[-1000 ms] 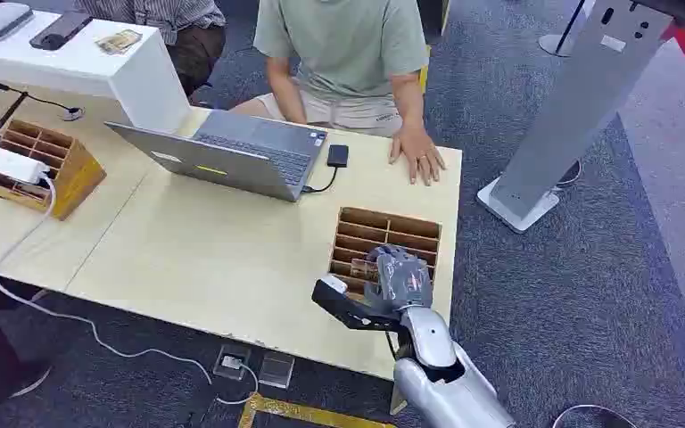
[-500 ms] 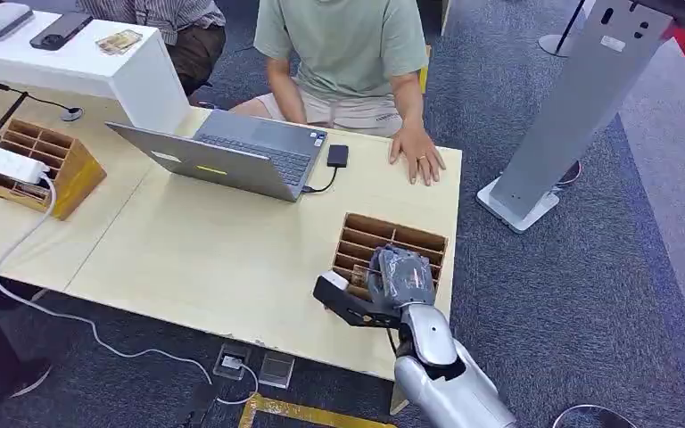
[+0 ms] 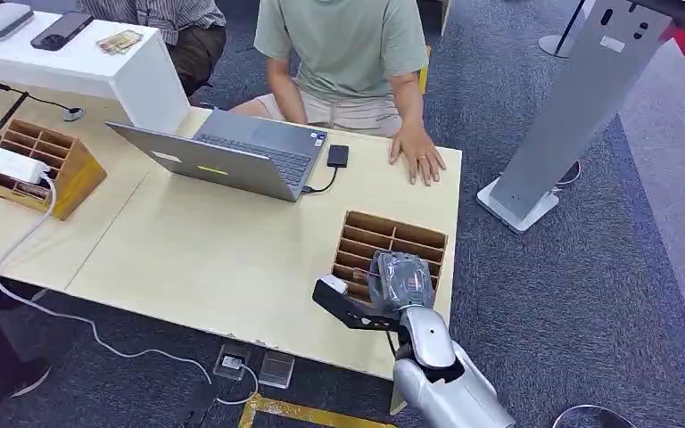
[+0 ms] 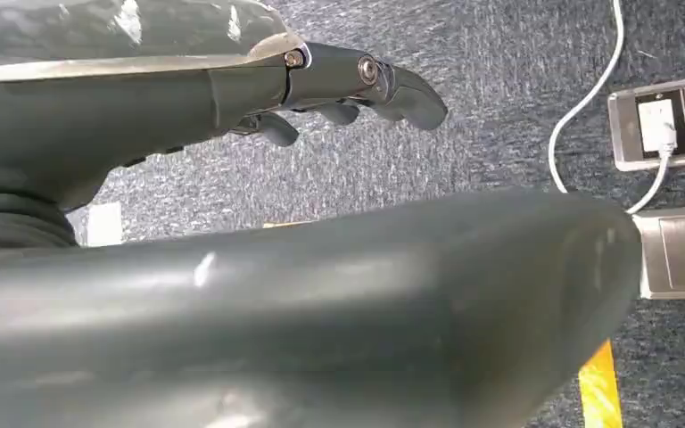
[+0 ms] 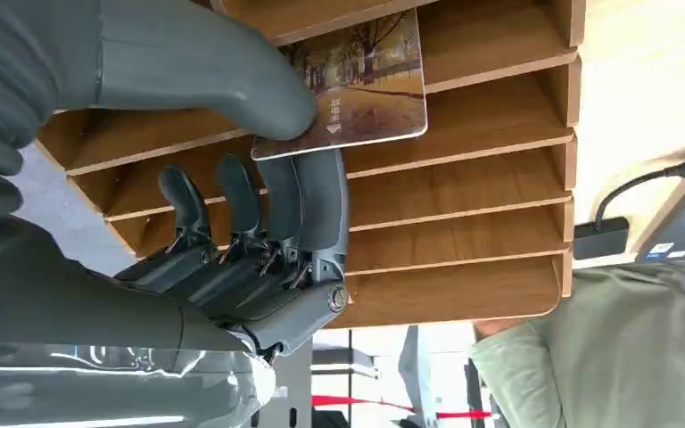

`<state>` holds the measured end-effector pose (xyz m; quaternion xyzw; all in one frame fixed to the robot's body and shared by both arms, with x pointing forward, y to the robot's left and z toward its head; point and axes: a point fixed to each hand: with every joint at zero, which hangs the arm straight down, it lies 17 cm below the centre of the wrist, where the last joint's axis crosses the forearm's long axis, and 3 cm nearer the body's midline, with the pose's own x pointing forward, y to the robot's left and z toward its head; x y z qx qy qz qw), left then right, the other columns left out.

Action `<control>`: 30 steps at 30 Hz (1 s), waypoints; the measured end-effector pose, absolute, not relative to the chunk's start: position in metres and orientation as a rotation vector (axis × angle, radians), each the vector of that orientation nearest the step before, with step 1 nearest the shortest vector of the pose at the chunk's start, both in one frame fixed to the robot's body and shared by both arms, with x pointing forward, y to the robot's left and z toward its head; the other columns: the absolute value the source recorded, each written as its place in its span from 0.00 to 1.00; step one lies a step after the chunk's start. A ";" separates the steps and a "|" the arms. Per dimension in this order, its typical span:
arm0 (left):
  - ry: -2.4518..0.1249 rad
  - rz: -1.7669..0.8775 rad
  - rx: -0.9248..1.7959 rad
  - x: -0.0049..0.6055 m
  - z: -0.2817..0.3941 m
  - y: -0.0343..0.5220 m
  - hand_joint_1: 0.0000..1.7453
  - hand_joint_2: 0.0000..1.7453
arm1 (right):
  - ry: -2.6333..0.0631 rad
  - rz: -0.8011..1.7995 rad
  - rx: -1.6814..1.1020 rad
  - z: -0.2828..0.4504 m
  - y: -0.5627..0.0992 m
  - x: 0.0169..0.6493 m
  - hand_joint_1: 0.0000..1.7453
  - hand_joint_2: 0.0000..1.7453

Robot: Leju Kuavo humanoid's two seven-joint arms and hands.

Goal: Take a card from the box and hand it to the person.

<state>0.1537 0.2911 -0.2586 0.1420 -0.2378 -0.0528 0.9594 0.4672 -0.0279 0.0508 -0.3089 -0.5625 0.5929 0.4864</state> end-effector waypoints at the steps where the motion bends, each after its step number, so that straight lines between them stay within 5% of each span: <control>1: -0.482 -0.107 0.288 0.154 -0.259 0.291 0.00 0.00 | -1.368 1.442 -0.751 0.051 -0.028 0.467 0.80 1.00; 11: -0.485 -0.108 0.287 0.154 -0.258 0.291 0.00 0.00 | -1.385 1.423 -0.748 0.056 -0.027 0.468 0.90 1.00; 30: -0.474 -0.103 0.289 0.152 -0.259 0.292 0.00 0.00 | -1.622 1.125 -0.725 0.177 -0.060 0.495 0.88 1.00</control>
